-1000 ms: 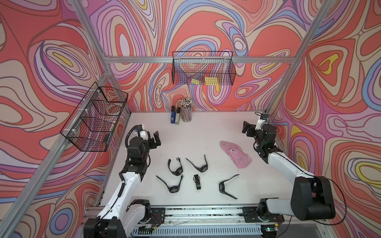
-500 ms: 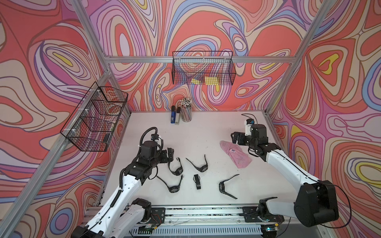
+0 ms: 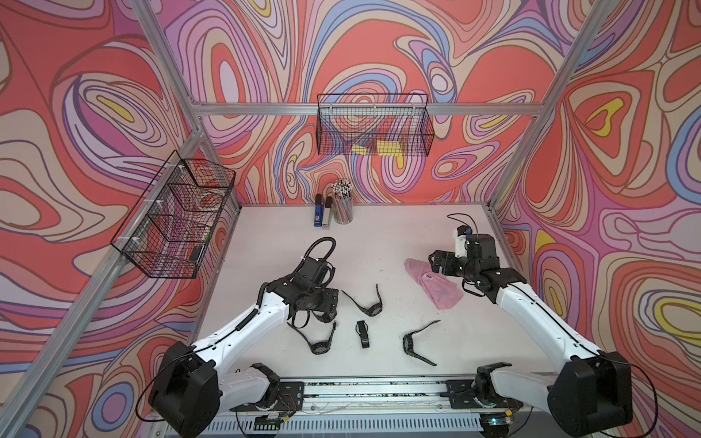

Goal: Wipe the watch dial
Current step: Pick up the watch at the center of the board.

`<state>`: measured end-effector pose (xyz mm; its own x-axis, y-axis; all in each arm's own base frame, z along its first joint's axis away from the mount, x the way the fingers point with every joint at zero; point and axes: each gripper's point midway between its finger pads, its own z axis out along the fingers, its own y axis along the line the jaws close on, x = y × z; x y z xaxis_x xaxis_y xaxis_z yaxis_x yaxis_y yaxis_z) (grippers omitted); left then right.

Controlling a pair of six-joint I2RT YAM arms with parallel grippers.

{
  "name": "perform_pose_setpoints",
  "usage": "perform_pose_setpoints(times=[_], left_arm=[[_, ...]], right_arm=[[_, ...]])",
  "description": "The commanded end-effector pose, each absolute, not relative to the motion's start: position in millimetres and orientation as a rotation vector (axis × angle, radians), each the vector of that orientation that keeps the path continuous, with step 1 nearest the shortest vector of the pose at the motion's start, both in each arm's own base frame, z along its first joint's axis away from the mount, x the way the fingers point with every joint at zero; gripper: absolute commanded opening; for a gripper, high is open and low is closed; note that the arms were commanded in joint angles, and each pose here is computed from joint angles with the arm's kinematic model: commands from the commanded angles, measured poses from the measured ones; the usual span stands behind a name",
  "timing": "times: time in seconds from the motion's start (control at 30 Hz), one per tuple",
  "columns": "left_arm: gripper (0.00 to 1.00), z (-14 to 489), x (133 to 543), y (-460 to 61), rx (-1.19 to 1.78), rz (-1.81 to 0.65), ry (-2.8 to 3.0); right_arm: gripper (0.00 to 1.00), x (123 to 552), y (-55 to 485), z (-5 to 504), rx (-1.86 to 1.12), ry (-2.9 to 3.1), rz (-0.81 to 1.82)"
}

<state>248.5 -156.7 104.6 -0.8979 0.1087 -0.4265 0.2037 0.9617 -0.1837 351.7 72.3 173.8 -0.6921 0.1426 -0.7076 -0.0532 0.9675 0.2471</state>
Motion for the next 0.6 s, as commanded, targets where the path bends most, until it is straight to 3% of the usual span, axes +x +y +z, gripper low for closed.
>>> perform_pose_setpoints(times=[0.0, 0.37, 0.47, 0.57], left_arm=[[0.76, 107, 241, -157, 0.263, -0.278, 2.718], [0.77, 113, 236, -154, 0.455, -0.152, 2.79], [0.79, 116, 236, -156, 0.514, -0.15, 2.79], [0.84, 123, 237, -155, 0.576, -0.131, 2.772]], right_arm=[[0.95, 344, 76, 166, 0.064, 2.345, 0.338], [0.94, 347, 71, 158, 0.078, 2.369, 0.298], [0.91, 351, 63, 137, 0.112, 2.45, 0.223], [0.81, 357, 61, 111, 0.123, 2.55, 0.184]])
